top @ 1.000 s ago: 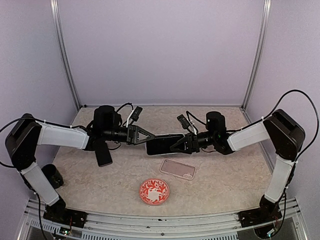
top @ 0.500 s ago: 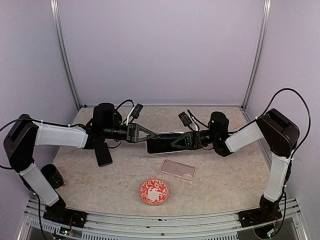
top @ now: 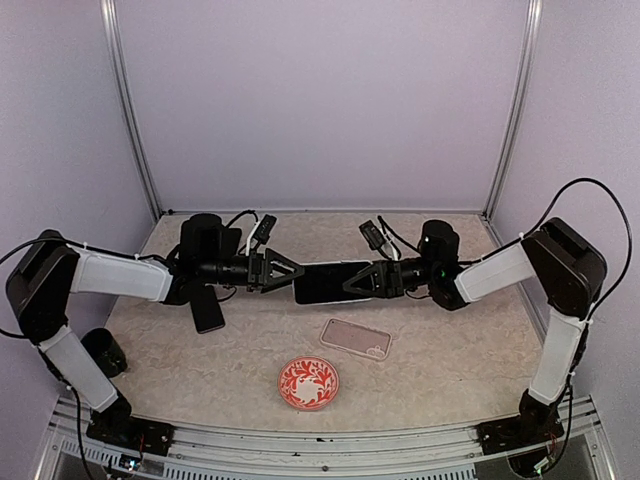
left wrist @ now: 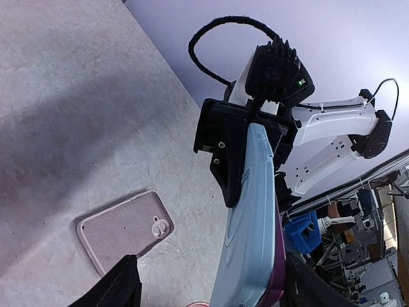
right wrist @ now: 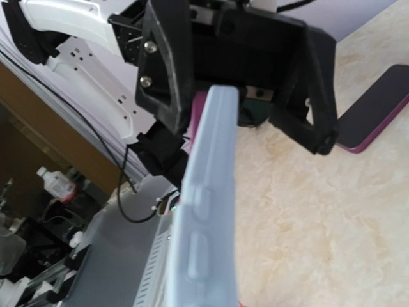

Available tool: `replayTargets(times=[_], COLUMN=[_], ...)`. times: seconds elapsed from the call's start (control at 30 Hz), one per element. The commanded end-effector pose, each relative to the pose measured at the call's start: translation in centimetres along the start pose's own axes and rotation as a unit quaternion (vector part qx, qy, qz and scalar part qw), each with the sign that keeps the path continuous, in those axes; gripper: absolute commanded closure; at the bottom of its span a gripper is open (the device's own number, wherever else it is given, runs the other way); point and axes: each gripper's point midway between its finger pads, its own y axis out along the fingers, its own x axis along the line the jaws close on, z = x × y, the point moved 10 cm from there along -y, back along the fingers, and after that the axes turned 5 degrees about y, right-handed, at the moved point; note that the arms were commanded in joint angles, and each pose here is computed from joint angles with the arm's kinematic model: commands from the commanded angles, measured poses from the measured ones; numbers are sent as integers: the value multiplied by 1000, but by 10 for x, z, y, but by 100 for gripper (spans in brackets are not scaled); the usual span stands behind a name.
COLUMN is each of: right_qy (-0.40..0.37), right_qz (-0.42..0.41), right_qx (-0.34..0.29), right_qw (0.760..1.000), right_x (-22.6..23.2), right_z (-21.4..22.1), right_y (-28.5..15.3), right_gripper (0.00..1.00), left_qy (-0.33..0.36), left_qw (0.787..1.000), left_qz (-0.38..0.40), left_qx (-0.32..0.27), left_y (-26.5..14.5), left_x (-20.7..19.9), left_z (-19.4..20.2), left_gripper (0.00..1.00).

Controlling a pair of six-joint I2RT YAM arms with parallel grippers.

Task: Put the phone into the phone case
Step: Press the phone against the phone case.

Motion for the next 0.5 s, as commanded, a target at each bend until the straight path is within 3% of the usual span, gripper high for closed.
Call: replayTargets(times=[0.0, 0.23, 0.47], right_qy=[-92, -105, -103], right_qz=[21, 56, 71], right_qx=[-28, -61, -67], right_qw=[995, 991, 990], right_x=[24, 32, 34], right_z=[-21, -29, -31], right_y=[-6, -10, -9], right_gripper=[100, 100, 100], left_qy=[-6, 7, 17], left_qw=[1000, 999, 998], left_qz=[10, 50, 63], left_qx=[-13, -11, -20], left_y=[-7, -3, 2], left_x=[-2, -14, -19], left_z=[4, 9, 4], left_gripper=[27, 8, 8])
